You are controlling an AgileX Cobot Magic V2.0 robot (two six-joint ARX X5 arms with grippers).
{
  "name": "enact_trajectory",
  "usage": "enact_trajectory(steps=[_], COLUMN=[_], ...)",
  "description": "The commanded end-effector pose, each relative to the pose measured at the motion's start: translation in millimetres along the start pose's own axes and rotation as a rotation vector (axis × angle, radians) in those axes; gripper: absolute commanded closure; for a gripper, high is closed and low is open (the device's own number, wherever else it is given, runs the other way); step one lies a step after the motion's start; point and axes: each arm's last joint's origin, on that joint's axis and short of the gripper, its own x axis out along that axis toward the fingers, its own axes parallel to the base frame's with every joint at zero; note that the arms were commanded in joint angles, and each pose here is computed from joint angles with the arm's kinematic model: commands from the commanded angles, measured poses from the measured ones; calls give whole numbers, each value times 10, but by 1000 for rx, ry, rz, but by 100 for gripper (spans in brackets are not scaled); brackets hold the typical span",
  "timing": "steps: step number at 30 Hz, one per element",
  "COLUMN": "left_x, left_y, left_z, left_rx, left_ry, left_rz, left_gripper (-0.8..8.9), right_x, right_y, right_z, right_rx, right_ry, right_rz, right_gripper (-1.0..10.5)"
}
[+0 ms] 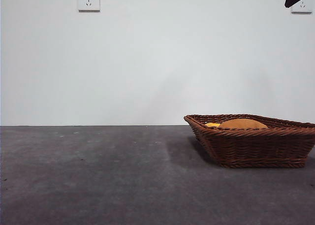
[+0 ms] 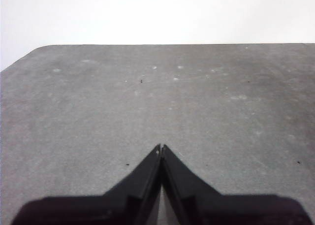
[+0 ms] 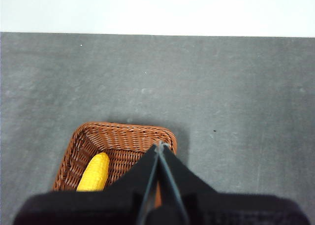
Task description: Help me put the vegetables on the table into the basket
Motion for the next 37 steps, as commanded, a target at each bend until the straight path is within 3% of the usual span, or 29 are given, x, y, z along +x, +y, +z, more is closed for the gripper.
enact_trajectory(steps=[1, 20, 26, 29, 37], left_x=[10, 17, 17, 17, 17], left_y=[2, -2, -2, -2, -2], left_z=[-32, -41, -41, -41, -42], left_rx=[-6, -5, -5, -5, -5], left_ry=[6, 19, 19, 19, 20], left_rz=[0, -12, -12, -12, -12], left_gripper=[815, 815, 815, 815, 815], right_x=[34, 46, -4, -202, -1142], right_y=[-6, -8, -26, 67, 337], right_z=[-8, -13, -11, 10, 12], right_rx=[4, 5, 3, -14, -57], right_ry=[4, 6, 7, -25, -240], right_rz=[0, 1, -113, -149, -126], right_gripper=[945, 945, 945, 945, 945])
